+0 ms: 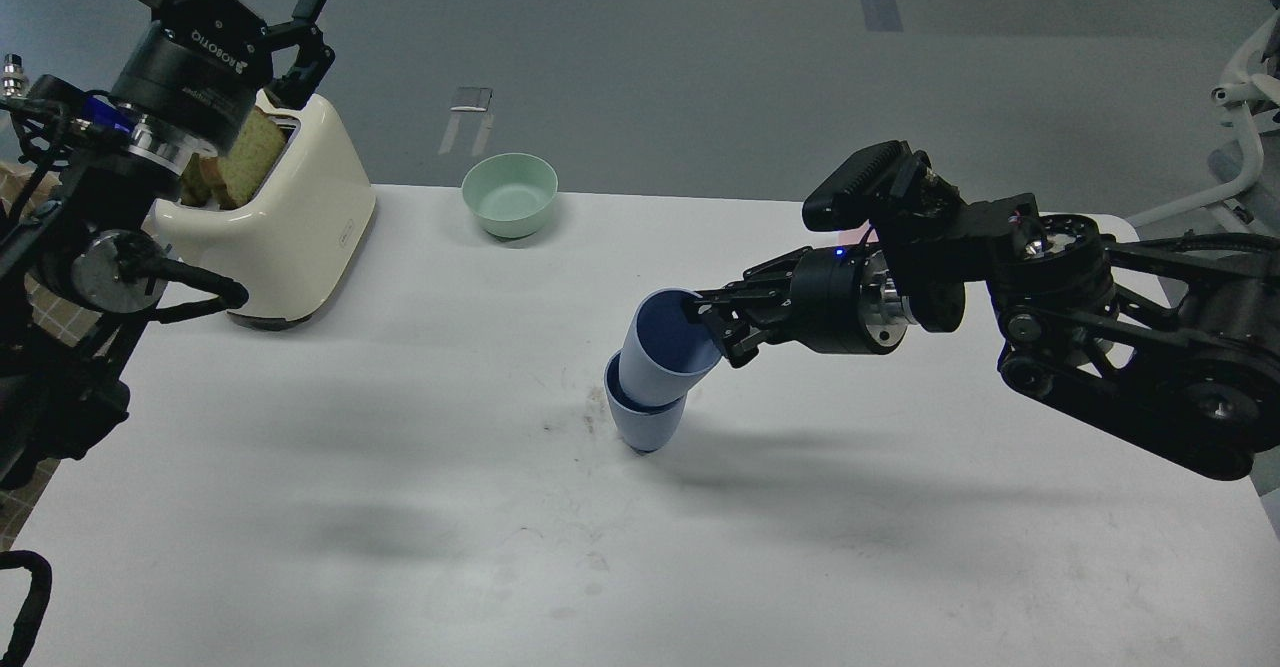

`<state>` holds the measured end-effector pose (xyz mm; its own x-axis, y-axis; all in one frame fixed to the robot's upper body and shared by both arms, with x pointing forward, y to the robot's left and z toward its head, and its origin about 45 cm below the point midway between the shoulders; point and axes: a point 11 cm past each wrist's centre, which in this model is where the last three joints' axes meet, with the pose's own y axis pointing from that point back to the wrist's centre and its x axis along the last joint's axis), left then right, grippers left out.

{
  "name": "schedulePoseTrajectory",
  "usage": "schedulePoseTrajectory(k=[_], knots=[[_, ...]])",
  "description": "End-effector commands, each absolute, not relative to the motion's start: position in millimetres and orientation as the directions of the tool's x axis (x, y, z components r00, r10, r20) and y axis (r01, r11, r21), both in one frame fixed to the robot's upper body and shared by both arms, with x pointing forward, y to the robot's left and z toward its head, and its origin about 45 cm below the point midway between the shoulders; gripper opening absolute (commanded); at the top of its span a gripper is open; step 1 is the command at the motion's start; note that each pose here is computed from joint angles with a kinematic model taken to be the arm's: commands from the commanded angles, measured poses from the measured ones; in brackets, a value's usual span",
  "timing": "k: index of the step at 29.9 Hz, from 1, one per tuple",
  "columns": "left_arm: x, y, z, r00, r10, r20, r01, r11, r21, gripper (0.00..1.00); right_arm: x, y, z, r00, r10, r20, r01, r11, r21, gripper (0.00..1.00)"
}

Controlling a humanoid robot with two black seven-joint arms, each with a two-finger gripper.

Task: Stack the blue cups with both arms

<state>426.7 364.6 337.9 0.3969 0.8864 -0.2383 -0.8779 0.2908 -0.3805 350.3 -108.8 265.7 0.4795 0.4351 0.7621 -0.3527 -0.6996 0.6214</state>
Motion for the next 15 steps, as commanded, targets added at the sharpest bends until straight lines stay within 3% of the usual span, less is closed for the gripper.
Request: schedulePoseTrajectory(k=[1,5,15], knots=[[426.8,364.1,337.7,0.397,0.886,-0.239,-0.878,0.291,-0.381,0.98,349.4,-107.5,265.3,0.486,0.426,0.763,-0.348,-0.706,0.616,0.19],[427.0,362.6,336.9,0.399,0.884,-0.243,-0.877,0.292,-0.381,0.98,349.8,-107.3,266.6,0.486,0.421,0.766,-0.349,-0.710,0.612,0.29],[427.5,362.1,337.8,0.400,0.884,-0.242,-0.877,0.292,-0.382,0.98,356.0,-108.2,282.0,0.479,0.380,0.792,-0.372,-0.729,0.575,0.34]])
